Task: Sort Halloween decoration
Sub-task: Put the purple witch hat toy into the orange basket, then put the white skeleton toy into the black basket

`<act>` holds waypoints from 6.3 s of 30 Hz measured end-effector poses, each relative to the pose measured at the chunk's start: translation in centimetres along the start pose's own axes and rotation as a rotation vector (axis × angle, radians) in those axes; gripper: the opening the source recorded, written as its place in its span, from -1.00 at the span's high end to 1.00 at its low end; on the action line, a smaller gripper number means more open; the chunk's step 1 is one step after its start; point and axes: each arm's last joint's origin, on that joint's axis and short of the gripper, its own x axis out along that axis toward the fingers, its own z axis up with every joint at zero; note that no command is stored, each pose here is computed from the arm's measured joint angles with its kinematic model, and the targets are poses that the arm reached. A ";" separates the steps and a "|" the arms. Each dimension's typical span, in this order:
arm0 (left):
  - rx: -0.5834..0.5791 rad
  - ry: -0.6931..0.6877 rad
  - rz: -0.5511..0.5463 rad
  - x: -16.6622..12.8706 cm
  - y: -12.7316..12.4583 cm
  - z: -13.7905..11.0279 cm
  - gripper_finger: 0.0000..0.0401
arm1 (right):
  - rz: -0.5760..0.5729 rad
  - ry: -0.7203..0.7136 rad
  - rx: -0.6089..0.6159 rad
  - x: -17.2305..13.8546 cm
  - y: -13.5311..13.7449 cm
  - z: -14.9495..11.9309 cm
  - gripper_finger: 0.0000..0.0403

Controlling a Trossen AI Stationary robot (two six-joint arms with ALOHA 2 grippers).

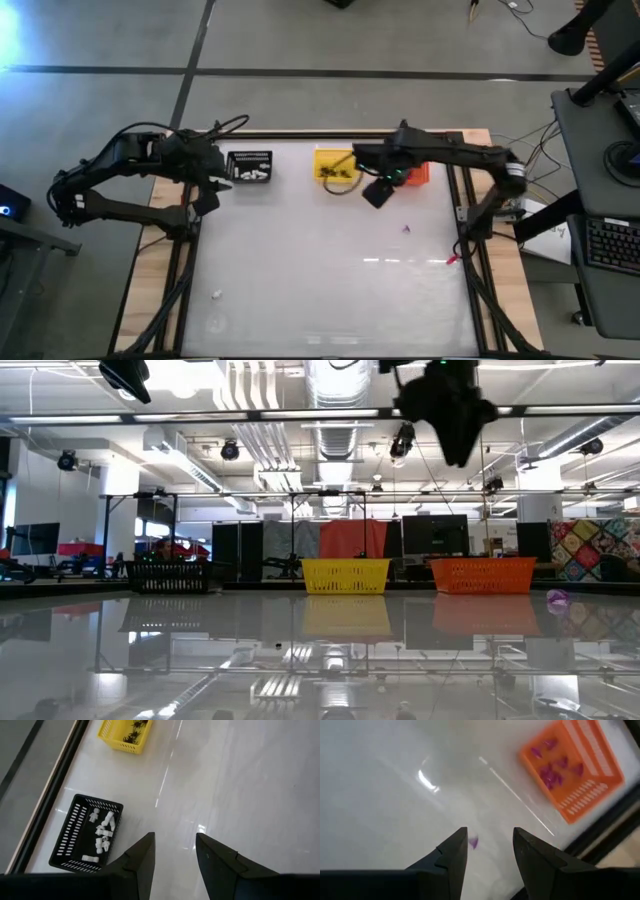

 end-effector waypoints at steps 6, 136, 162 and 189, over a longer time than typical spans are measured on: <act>-0.007 0.002 -0.001 0.1 0.0 0.1 0.38 | 0.010 -0.057 0.114 1.5 -0.9 -3.9 0.28; -0.328 0.340 -0.117 1.9 -0.6 -2.5 0.38 | 0.085 -0.425 0.354 6.5 -14.9 4.2 0.33; -0.410 0.600 -0.290 8.6 -10.1 -9.7 0.35 | 0.027 -0.466 0.350 1.8 -15.4 4.4 0.28; -0.297 0.679 -0.099 13.6 -20.7 -15.9 0.35 | 0.286 -0.473 0.222 -1.9 -8.2 3.2 0.25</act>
